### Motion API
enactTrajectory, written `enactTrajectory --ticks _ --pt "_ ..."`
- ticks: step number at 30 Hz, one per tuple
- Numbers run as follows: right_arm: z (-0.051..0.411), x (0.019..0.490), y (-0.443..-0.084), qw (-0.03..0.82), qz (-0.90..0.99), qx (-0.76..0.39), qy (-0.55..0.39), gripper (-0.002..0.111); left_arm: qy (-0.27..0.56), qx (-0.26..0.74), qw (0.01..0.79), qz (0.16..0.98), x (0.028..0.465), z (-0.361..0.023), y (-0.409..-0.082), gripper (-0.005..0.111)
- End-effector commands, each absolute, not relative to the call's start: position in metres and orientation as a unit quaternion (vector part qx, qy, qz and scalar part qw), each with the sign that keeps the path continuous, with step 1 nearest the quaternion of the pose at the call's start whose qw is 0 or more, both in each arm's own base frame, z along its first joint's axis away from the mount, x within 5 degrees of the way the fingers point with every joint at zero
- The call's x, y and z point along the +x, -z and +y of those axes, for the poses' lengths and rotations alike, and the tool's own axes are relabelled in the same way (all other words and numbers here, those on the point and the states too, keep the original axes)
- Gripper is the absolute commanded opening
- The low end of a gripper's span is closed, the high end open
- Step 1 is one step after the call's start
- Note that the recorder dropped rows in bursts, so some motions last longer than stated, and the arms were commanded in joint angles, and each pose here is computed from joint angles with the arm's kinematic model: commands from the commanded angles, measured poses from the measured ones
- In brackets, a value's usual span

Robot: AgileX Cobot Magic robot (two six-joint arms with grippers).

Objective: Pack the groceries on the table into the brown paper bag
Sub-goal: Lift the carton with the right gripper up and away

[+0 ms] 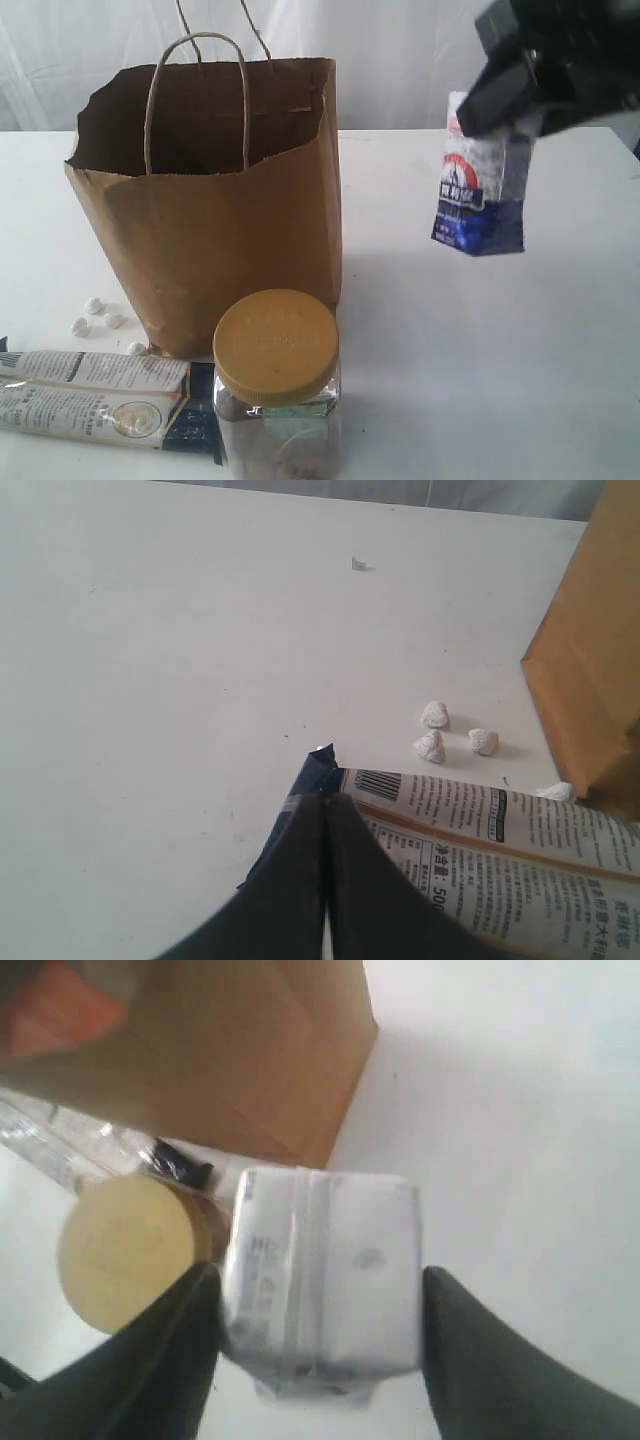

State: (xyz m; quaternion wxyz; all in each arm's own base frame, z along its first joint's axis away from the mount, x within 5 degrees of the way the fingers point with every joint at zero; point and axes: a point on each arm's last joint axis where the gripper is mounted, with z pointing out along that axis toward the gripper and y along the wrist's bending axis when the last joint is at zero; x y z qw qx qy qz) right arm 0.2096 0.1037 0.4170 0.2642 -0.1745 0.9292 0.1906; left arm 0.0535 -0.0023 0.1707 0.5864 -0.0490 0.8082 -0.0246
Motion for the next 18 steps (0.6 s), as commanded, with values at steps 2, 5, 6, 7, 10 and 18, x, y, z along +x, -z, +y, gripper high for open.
enactTrajectory --ticks 2,5,6,7,10,18 --pt "0.122 0.233 -0.457 0.343 0.881 -0.187 -0.266 0.052 0.031 -0.054 0.591 0.804 0.054 -0.003 -0.171 0.000" --pt "0.143 0.260 -0.476 0.405 0.825 -0.197 -0.342 0.052 0.031 -0.054 0.591 0.804 0.054 -0.003 -0.171 0.000" --pt "0.146 0.264 -0.479 0.416 0.813 -0.197 -0.357 0.052 0.031 -0.054 0.591 0.804 0.054 -0.003 -0.171 0.000" --pt "0.154 0.272 -0.481 0.431 0.790 -0.207 -0.384 0.052 0.031 -0.054 0.591 0.804 0.054 -0.003 -0.171 0.000" --pt "0.172 0.286 -0.482 0.476 0.749 -0.226 -0.403 0.052 0.031 -0.054 0.591 0.804 0.054 -0.003 -0.171 0.000" --pt "0.205 0.316 -0.452 0.479 0.753 -0.211 -0.400 0.052 0.031 -0.054 0.591 0.804 0.054 -0.003 -0.171 0.000"
